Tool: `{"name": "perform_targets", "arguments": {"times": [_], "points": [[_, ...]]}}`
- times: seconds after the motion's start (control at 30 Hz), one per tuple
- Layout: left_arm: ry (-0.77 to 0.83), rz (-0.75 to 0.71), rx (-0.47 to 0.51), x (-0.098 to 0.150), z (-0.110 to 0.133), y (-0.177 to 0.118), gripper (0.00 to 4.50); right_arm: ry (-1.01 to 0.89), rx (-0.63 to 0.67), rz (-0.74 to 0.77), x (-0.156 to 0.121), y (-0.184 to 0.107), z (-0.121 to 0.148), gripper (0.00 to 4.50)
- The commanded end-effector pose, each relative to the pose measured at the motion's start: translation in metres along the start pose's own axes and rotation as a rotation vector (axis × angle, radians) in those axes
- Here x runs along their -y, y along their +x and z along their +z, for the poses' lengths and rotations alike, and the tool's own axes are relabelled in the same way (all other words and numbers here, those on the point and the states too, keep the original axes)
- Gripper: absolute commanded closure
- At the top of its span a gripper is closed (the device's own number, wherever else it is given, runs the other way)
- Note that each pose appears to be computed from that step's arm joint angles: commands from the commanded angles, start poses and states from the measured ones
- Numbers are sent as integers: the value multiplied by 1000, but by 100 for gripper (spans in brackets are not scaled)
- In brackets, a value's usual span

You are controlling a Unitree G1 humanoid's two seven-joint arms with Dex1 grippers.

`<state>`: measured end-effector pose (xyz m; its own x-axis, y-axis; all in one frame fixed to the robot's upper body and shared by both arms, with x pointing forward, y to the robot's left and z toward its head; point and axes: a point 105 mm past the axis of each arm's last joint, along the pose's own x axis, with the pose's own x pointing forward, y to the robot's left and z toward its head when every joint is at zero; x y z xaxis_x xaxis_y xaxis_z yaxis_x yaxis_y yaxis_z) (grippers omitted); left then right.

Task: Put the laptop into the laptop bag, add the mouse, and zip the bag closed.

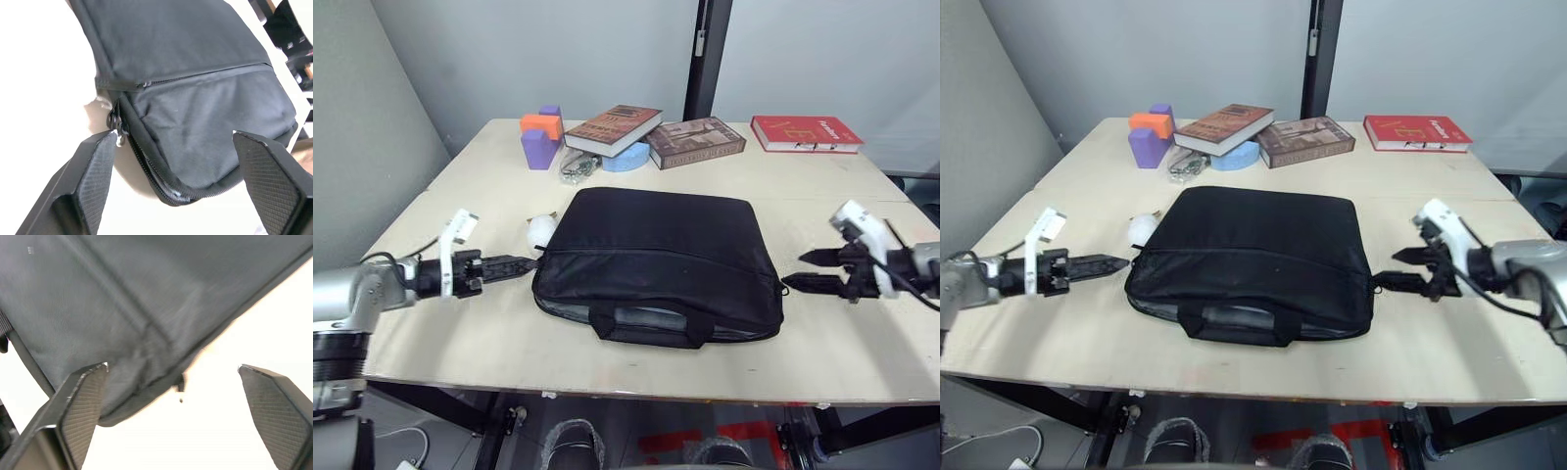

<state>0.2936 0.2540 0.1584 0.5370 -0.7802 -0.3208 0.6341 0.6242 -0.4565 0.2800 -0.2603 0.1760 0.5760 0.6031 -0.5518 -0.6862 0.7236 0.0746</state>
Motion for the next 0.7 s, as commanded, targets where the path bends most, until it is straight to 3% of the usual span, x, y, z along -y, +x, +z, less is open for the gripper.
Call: {"name": "perform_targets", "arguments": {"times": [0.03,0.17,0.3,0.53,0.7], "points": [[177,-60,6,17,24,-11,58,-48,98,-5,-2,-24,24,4],[399,-203,79,58,69,-8,58,-141,234,76,-25,-41,59,4],[599,-412,-7,108,74,7,58,-220,324,186,-55,-36,82,4],[794,-655,-122,148,68,34,58,-267,326,341,-91,11,87,230],[812,-722,-132,152,65,44,58,-275,296,381,-98,45,85,398]]}}
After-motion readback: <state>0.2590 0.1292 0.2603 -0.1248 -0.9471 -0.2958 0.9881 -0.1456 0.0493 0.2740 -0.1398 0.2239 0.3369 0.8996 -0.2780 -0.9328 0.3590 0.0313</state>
